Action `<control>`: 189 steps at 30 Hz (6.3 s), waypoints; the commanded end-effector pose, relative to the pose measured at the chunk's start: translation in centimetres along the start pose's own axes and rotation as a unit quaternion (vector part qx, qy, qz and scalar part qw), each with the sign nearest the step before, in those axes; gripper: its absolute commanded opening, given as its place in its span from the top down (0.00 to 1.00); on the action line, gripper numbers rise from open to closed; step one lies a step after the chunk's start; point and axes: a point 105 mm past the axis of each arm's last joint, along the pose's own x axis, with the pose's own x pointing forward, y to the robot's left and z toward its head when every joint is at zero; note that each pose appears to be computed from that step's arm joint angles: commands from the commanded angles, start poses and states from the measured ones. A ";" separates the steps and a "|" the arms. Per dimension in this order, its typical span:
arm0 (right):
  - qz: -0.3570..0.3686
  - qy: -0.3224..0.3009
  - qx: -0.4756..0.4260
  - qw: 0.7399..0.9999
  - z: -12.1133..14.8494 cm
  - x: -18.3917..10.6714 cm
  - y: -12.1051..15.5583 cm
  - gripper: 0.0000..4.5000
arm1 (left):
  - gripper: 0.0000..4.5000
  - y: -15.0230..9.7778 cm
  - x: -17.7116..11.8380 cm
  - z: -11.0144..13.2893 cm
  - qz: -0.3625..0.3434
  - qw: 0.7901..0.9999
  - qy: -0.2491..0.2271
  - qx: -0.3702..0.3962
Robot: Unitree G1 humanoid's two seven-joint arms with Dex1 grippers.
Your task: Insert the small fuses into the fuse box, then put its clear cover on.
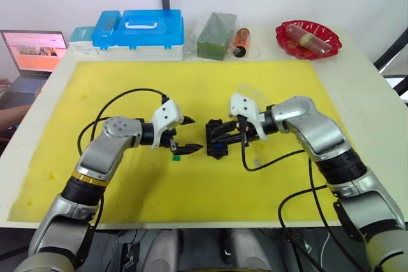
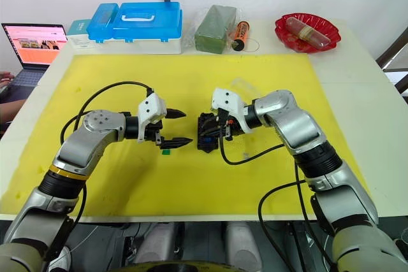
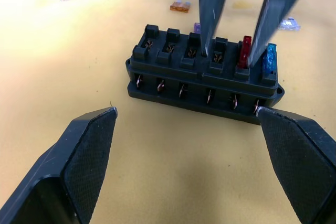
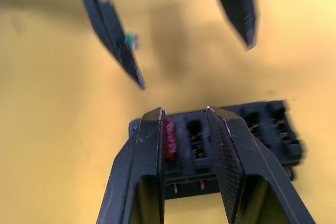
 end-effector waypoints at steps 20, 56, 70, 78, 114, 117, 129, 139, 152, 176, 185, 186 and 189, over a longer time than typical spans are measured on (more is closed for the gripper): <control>-0.019 -0.064 0.042 0.997 -1.5 -0.2 1.4 0.99 | 0.00 0.1 -0.1 1.1 -0.013 1.000 -0.007 0.026; -0.017 -0.053 0.034 0.998 -2.6 -0.2 2.6 0.99 | 0.00 0.4 -0.9 1.2 -0.017 0.999 -0.003 0.037; -0.045 -0.061 -0.004 0.997 -1.5 -1.2 1.6 0.99 | 0.00 0.5 -2.1 1.8 -0.020 0.999 -0.012 0.027; -0.071 -0.101 -0.057 0.991 2.8 -5.9 1.4 0.99 | 0.00 0.7 -5.1 4.7 -0.032 0.997 -0.066 0.008; -0.095 -0.042 -0.085 0.991 3.1 -9.6 3.9 0.00 | 0.00 -2.9 -8.3 0.8 -0.128 0.885 -0.028 -0.447; -0.066 -0.061 -0.098 0.991 3.9 -8.2 4.7 0.00 | 0.00 -2.6 -8.1 0.3 -0.118 0.863 -0.016 -0.490; -0.031 -0.073 -0.113 0.990 4.9 -5.5 5.7 0.00 | 0.20 -1.9 -7.7 -2.0 -0.086 0.810 0.018 -0.579; -0.026 -0.073 -0.113 0.991 5.3 -5.4 5.9 0.00 | 0.20 -2.3 -6.2 -3.0 -0.085 0.794 0.027 -0.602; -0.050 -0.078 -0.110 0.990 5.9 -5.6 5.3 0.00 | 0.20 -3.8 -4.7 -4.4 -0.090 0.781 0.046 -0.617; -0.045 -0.070 -0.109 0.991 5.6 -5.7 5.2 0.00 | 0.39 -3.0 -4.0 -5.7 -0.031 0.793 0.029 -0.608; -0.041 -0.067 -0.111 0.991 5.6 -5.7 5.5 0.00 | 0.60 -2.8 -4.0 -6.5 -0.013 0.794 0.027 -0.608; -0.041 -0.067 -0.112 0.991 5.6 -5.7 5.5 0.00 | 0.67 -2.9 -3.9 -6.6 -0.014 0.794 0.029 -0.607; -0.040 -0.067 -0.114 0.990 5.7 -5.6 5.4 0.00 | 0.75 -3.1 -3.7 -6.7 -0.011 0.795 0.033 -0.606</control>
